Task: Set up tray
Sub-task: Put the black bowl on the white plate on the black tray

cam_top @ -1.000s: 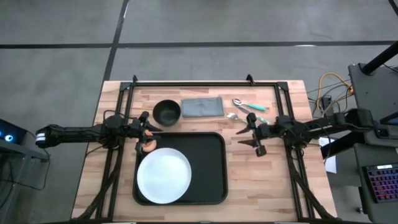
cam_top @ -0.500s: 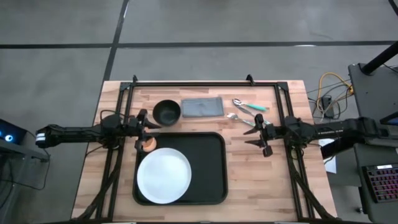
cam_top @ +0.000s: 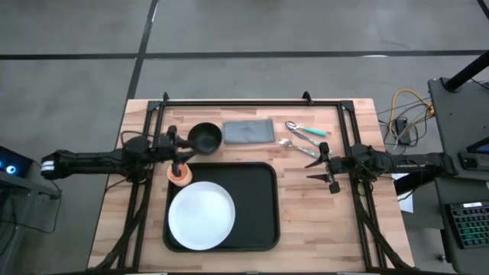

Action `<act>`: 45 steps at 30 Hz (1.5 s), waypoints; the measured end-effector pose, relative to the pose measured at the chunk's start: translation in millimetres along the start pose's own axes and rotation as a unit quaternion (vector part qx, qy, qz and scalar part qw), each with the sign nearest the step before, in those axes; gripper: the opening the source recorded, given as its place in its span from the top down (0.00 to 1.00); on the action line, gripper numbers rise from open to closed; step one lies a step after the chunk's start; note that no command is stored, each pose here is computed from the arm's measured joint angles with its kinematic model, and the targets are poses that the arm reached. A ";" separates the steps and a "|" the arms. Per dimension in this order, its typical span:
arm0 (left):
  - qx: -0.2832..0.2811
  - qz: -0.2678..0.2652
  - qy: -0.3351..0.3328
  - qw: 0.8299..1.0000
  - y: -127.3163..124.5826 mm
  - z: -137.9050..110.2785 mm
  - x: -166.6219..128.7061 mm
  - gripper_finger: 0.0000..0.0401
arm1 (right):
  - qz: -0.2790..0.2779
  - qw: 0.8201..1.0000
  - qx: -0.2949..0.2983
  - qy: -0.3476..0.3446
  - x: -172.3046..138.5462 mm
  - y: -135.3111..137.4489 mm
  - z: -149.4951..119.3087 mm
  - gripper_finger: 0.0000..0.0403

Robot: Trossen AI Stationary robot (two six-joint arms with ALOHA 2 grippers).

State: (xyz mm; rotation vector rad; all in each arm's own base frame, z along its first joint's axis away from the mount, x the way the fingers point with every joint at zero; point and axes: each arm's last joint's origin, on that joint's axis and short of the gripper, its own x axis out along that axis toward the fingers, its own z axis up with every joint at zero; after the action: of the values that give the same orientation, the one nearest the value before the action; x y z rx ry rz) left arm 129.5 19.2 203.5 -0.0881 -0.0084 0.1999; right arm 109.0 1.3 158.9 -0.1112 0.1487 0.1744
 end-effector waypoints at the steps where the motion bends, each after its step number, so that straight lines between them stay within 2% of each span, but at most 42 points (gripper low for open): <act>1: 0.002 0.018 0.022 1.000 0.6 2.7 2.7 0.70 | 0.000 1.000 -0.002 0.000 -0.3 0.1 -0.1 0.62; 4: 0.016 0.075 0.097 0.992 3.2 10.3 11.7 0.70 | 0.000 1.000 -0.003 -0.001 -0.4 0.1 -0.1 0.63; 6: 0.035 0.095 0.146 0.984 4.3 15.5 18.6 0.70 | 0.000 1.000 -0.006 0.000 -0.3 0.1 -0.2 0.62; 11: 0.101 0.086 0.243 0.961 2.1 31.7 40.4 0.70 | 0.000 1.000 -0.010 -0.002 -0.3 0.1 0.1 0.61; 14: 0.115 0.083 0.281 0.949 0.4 42.6 56.0 0.70 | 0.000 1.000 -0.010 -0.003 -0.3 0.1 0.4 0.61; 16: 0.121 0.081 0.326 0.934 0.2 40.0 64.6 0.70 | 0.001 1.000 -0.010 -0.003 -0.3 0.1 0.5 0.61; 22: 0.128 0.080 0.394 0.907 -1.0 37.3 94.4 0.63 | 0.001 1.000 -0.005 -0.004 -0.3 0.1 0.5 0.63; 28: 0.131 0.082 0.425 0.892 -1.1 27.8 116.2 0.50 | 0.001 1.000 0.000 -0.004 -0.3 0.1 0.6 0.62; 33: 0.145 0.140 0.435 0.878 2.5 22.5 122.5 0.41 | 0.001 1.000 0.009 -0.004 -0.2 0.1 0.5 0.62; 36: 0.154 0.183 0.437 0.867 5.5 19.2 120.2 0.40 | 0.001 1.000 0.013 -0.004 -0.2 0.1 0.6 0.63; 45: 0.140 0.188 0.458 0.857 6.6 9.3 113.1 0.40 | 0.001 1.000 0.013 -0.002 0.0 0.0 0.3 0.64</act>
State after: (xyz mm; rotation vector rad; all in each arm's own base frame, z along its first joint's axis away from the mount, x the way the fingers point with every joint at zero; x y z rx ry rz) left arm 238.9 48.9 212.2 0.1166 1.0015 0.5345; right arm 109.1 1.4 159.3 -0.0839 0.1464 0.1746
